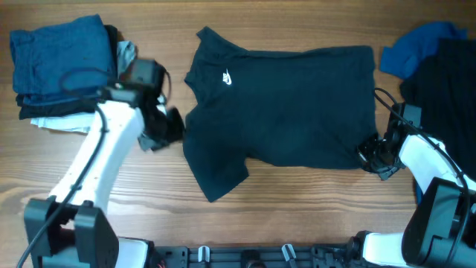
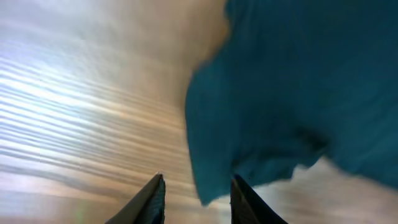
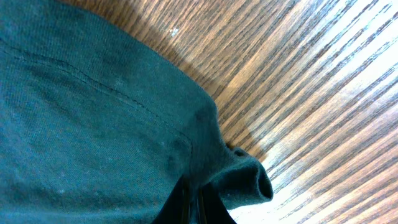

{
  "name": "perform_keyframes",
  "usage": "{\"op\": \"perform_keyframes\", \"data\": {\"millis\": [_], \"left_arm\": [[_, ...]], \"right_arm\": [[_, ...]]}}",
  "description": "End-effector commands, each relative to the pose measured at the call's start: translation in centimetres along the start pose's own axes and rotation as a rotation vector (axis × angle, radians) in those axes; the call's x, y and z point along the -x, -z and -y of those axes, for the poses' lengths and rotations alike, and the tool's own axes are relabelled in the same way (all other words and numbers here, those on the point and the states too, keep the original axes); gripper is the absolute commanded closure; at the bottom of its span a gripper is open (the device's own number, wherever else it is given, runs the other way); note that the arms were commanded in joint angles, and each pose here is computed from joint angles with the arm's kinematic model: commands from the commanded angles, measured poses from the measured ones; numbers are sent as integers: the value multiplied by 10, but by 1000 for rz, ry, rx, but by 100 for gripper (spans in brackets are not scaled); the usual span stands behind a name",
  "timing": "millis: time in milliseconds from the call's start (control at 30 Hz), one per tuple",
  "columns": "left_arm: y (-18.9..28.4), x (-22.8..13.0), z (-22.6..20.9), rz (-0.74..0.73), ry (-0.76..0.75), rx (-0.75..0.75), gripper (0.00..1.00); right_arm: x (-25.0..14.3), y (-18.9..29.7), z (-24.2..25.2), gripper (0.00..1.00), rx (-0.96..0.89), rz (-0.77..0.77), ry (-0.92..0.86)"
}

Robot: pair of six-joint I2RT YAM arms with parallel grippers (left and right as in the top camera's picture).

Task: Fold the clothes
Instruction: 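Grasp the lower left sleeve with the left gripper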

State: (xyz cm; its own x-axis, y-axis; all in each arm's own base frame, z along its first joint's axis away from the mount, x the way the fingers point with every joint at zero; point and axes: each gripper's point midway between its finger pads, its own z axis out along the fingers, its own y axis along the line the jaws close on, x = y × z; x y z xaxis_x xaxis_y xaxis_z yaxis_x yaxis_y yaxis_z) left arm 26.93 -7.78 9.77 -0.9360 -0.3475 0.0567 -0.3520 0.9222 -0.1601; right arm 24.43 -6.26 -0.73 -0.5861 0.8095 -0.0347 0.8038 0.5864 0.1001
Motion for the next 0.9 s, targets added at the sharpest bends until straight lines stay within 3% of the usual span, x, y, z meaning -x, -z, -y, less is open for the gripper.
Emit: {"op": "perform_keyframes", "data": {"millis": [0,167,367,567,867], "left_arm": [[-42,-51,3,-154,-50,-19,64],[-58,-88,-1,-271,-70,-19,61],[-81,-98,29,-245,-127,-127,54],[-94,-95,15,-142,-117,33,46],[-126,-106,6,-223,-94,118,43]], "right_arm": [[-14,-18,6,96,-14,-54,3],[-13,-18,5,96,-13,-51,3],[-10,-19,3,96,-3,-38,13],[-8,-19,1,96,6,-33,34],[-9,-19,1,96,5,-34,33]]}}
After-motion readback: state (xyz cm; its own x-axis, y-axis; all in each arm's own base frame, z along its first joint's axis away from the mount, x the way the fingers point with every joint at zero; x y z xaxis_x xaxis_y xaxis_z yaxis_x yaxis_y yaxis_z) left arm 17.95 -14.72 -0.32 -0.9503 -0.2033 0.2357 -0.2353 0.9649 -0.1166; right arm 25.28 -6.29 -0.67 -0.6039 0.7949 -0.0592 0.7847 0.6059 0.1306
